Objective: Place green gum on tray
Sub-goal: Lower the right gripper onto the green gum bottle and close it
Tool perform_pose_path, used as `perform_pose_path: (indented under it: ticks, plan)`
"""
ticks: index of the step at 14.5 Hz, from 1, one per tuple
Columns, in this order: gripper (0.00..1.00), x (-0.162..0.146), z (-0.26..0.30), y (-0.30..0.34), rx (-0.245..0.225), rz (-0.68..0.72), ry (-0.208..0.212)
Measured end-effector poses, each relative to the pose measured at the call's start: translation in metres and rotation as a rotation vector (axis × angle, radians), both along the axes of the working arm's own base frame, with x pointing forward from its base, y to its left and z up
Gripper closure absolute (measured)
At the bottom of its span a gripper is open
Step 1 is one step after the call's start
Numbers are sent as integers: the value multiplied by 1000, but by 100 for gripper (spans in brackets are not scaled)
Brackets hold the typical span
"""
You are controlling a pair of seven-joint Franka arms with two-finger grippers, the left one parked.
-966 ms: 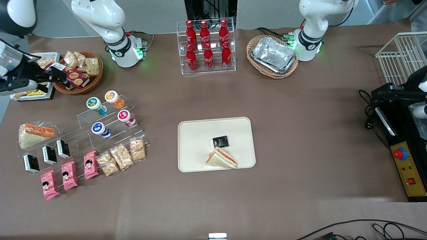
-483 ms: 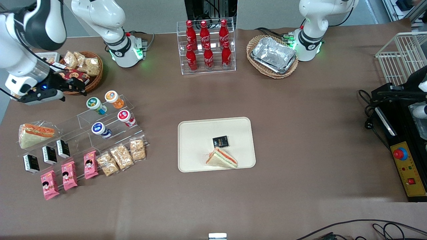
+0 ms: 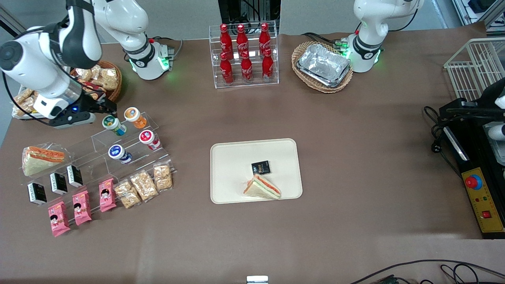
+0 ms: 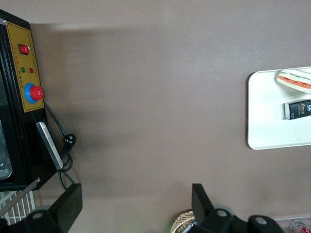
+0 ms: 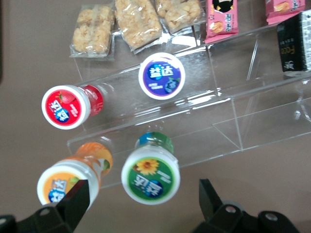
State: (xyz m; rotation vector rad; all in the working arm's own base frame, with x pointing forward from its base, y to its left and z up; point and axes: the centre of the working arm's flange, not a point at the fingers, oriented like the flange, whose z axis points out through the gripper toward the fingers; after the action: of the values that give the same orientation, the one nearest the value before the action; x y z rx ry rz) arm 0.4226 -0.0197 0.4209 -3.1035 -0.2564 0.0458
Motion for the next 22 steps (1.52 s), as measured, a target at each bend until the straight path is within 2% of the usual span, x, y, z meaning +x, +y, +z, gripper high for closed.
perform_pose_path:
  ticks: [14,22]
  plan:
    - [1,-13,-30,-1,-10,-24,17]
    - [7,-8,-47,-3,3,-27,31]
